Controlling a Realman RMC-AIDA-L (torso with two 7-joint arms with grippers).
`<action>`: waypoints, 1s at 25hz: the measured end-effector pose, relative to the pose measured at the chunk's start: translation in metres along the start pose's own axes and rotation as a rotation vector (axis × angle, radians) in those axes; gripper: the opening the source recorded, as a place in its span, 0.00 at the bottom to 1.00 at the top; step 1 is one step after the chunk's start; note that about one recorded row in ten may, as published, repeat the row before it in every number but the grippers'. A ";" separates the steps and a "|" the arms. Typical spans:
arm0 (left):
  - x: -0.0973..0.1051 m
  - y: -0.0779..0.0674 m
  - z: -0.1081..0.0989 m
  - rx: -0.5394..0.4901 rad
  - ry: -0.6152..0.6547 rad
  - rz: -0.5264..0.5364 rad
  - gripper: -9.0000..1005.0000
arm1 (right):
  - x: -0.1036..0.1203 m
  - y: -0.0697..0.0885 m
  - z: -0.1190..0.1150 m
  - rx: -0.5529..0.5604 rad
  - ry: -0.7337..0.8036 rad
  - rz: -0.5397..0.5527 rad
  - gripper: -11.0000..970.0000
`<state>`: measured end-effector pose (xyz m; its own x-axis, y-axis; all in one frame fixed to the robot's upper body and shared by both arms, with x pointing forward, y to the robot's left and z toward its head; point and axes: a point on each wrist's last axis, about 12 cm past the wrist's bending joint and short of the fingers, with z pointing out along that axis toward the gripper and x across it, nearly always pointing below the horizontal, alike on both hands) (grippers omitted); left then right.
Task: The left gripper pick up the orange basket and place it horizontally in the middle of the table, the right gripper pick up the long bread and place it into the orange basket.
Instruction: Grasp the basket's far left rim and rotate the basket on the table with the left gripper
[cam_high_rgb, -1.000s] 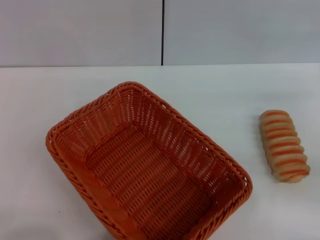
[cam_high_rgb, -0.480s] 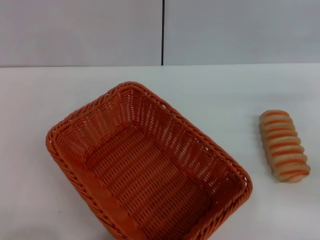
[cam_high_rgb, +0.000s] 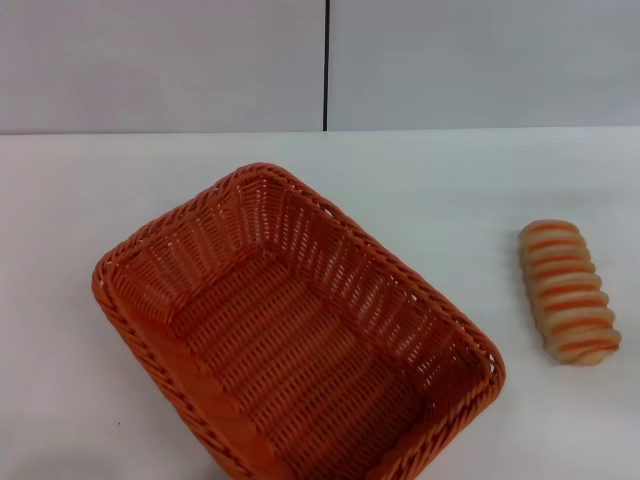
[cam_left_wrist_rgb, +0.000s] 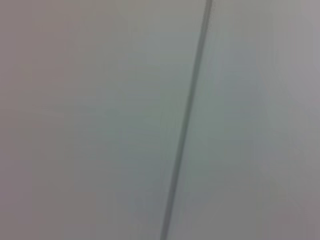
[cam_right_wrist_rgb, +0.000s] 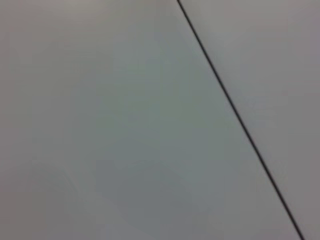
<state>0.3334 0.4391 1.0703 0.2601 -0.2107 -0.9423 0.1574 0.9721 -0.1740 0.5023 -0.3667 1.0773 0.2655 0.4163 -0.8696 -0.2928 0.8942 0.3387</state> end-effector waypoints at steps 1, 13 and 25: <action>0.000 0.000 0.000 0.000 0.000 0.000 0.77 | 0.000 0.000 0.000 0.000 0.000 0.000 0.64; -0.070 -0.005 0.105 0.406 0.444 -0.007 0.78 | -0.001 -0.004 -0.003 0.024 0.000 -0.001 0.64; -0.092 -0.067 0.199 0.529 0.870 0.229 0.77 | -0.003 -0.003 0.002 0.011 -0.015 -0.005 0.64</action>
<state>0.4881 0.3727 1.2259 -0.4067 0.3239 -0.8542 0.6427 0.7660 -0.0156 0.5038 -0.3700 1.0797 0.2811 0.4140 -0.8658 -0.2817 0.8980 0.3379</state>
